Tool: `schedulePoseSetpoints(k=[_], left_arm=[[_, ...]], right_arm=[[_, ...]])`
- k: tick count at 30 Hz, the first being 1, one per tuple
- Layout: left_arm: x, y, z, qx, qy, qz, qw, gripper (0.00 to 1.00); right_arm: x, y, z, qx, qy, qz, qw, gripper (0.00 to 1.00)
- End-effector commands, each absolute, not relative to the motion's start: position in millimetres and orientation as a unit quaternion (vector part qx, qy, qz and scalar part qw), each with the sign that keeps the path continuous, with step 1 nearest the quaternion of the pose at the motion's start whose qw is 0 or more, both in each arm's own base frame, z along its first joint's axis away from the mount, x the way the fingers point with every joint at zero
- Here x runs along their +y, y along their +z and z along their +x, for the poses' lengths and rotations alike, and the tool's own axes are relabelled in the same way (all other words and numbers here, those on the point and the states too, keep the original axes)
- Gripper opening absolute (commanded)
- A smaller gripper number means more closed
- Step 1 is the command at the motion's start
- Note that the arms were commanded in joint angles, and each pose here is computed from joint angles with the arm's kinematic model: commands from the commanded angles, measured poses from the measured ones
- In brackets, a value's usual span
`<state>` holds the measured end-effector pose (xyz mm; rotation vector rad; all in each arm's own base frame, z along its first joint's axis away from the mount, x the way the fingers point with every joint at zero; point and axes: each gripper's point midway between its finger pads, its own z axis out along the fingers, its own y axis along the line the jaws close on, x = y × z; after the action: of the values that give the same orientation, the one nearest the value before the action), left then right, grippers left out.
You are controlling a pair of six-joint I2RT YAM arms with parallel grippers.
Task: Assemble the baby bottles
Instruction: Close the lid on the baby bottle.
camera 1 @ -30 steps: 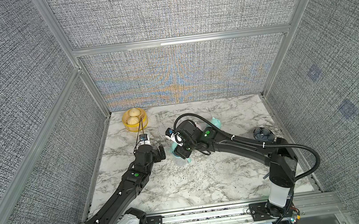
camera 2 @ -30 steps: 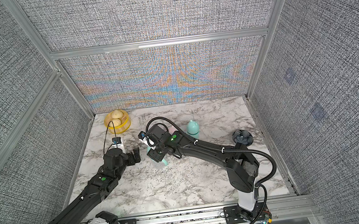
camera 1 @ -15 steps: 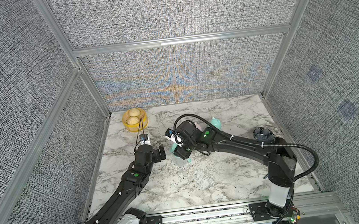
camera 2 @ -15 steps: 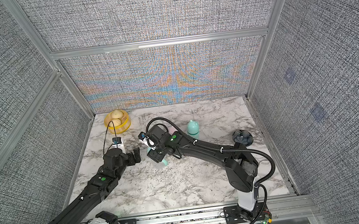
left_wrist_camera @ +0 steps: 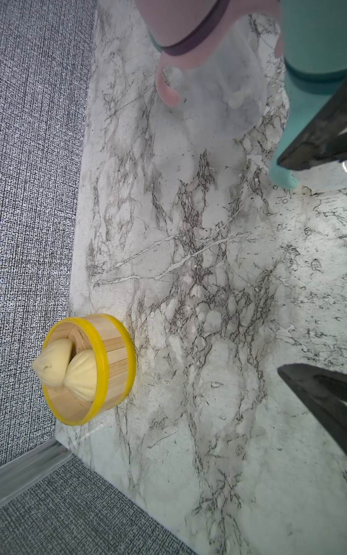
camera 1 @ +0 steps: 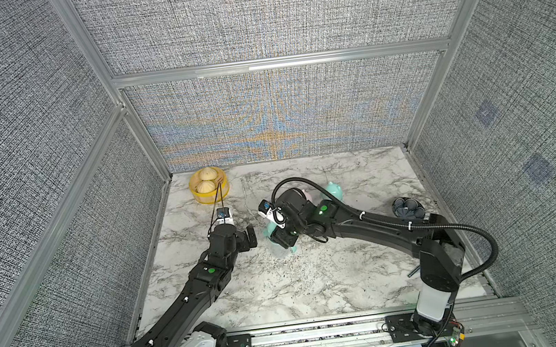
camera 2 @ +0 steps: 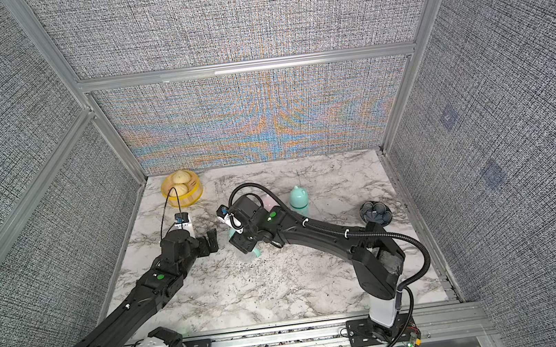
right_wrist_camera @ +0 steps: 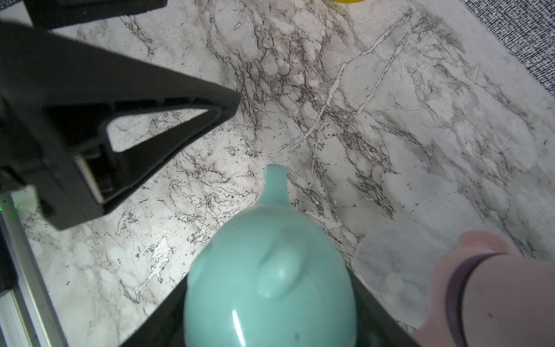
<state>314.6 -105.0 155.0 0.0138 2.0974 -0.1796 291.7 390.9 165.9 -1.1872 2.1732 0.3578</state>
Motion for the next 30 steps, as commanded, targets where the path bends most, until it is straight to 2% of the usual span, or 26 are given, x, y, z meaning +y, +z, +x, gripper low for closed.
schedulePoseSetpoints(k=[1, 14, 30], left_arm=[[-105, 156, 315, 0.865, -0.074, 0.008, 0.496, 1.00], [-105, 156, 315, 0.864, -0.074, 0.009, 0.497, 1.00], [-105, 158, 315, 0.863, -0.075, 0.008, 0.499, 1.00]], right_arm=[[383, 158, 289, 0.834, 0.124, -0.447, 0.300, 0.71], [381, 145, 285, 0.839, 0.126, -0.451, 0.275, 0.71], [371, 130, 271, 0.856, 0.090, -0.482, 0.166, 0.71]])
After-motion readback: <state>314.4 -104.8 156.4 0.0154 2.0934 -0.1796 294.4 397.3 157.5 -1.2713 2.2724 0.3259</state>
